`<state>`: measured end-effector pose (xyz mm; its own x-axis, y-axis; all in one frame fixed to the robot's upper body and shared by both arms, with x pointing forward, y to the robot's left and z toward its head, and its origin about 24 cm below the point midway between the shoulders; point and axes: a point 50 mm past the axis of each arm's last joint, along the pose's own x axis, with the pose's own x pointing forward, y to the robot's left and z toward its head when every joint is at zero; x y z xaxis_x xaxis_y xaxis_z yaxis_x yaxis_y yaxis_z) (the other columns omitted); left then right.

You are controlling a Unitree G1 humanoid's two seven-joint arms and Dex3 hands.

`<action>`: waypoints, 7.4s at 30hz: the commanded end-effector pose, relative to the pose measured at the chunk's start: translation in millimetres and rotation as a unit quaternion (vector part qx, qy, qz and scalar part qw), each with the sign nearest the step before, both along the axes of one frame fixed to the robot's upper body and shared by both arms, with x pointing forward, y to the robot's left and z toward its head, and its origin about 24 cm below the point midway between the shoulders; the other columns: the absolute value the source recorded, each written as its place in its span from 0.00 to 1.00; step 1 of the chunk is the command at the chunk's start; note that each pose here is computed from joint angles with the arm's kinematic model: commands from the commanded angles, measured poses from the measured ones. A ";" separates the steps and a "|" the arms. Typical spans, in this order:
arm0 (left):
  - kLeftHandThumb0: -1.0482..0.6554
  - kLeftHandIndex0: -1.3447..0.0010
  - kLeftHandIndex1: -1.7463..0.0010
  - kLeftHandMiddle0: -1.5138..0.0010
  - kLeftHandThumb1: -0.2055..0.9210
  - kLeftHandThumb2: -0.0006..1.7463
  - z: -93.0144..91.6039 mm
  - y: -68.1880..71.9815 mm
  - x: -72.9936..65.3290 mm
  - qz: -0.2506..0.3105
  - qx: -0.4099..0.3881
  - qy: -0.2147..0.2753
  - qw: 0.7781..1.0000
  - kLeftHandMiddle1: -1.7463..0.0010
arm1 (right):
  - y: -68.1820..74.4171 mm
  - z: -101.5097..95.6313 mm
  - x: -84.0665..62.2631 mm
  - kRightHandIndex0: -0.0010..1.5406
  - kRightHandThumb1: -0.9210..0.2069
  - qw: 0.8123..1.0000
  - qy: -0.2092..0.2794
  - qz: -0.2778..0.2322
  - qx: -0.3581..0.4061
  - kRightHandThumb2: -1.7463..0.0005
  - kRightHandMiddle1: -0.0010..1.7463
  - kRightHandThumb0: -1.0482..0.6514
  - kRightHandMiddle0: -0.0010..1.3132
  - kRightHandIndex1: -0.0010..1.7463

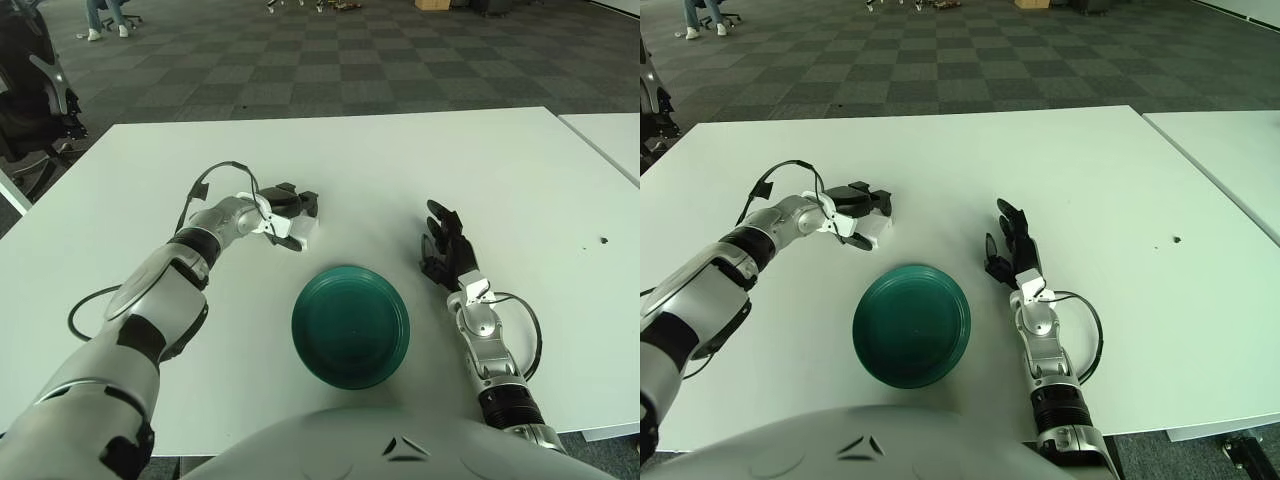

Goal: Put the charger into the plate.

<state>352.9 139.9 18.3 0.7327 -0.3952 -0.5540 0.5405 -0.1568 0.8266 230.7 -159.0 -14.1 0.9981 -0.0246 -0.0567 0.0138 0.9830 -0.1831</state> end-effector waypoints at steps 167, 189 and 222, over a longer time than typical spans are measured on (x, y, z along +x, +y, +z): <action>0.07 1.00 0.54 0.83 1.00 0.25 70.8 -100.3 -129.8 -0.359 -0.035 0.020 0.932 0.82 | 5.7 -62.0 -66.7 0.27 0.00 0.969 0.246 -0.020 -0.024 0.44 0.43 0.30 0.00 0.03; 0.00 1.00 0.99 1.00 1.00 0.31 106.1 -43.6 -120.6 -0.293 -0.168 0.007 0.941 1.00 | 5.7 -63.2 -66.3 0.24 0.00 0.969 0.248 -0.019 -0.005 0.46 0.43 0.26 0.00 0.01; 0.00 0.99 0.99 1.00 1.00 0.48 19.3 21.5 -156.0 0.289 -0.717 -0.015 0.634 1.00 | -1.8 -76.9 -69.6 0.16 0.00 0.965 0.261 -0.018 0.004 0.51 0.37 0.26 0.00 0.00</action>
